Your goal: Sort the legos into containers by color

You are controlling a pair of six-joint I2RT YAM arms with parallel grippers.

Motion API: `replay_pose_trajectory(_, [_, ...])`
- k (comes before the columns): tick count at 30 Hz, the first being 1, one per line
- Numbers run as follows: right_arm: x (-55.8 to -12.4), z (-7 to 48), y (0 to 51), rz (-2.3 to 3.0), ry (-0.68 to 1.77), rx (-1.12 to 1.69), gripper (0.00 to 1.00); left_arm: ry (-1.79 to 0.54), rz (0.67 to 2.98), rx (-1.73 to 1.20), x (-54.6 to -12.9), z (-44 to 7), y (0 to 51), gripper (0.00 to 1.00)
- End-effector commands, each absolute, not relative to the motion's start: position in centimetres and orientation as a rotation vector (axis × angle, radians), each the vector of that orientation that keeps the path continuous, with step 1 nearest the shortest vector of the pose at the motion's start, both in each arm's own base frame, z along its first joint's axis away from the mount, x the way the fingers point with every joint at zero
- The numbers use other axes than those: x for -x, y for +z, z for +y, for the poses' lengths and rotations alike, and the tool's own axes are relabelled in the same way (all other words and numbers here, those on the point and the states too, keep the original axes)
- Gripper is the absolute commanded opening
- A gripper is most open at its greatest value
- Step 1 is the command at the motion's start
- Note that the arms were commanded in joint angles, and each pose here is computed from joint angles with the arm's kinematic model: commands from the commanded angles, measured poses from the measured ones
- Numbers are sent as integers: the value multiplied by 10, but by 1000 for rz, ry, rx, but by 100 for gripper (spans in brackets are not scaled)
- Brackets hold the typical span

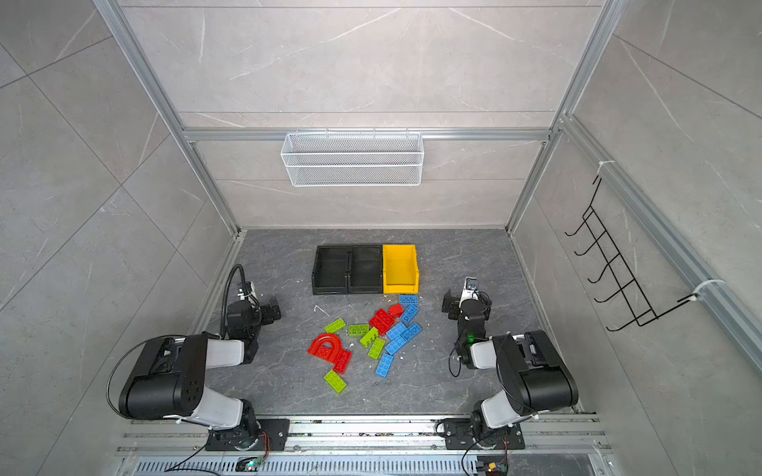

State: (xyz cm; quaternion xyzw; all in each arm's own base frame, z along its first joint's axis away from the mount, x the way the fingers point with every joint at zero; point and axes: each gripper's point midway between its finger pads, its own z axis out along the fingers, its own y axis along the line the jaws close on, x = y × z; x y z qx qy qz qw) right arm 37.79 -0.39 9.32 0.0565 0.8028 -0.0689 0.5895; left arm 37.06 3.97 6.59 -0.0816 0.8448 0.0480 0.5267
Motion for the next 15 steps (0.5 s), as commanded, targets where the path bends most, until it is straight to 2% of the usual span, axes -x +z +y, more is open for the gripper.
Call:
replay_pose_trajectory(1, [-384, -3, 100, 1850, -154, -129, 99, 121, 1955, 165, -382, 39, 86, 100])
replay_pose_trajectory(15, [-385, -6, 98, 1864, -130, -141, 100, 119, 1955, 165, -381, 39, 86, 100])
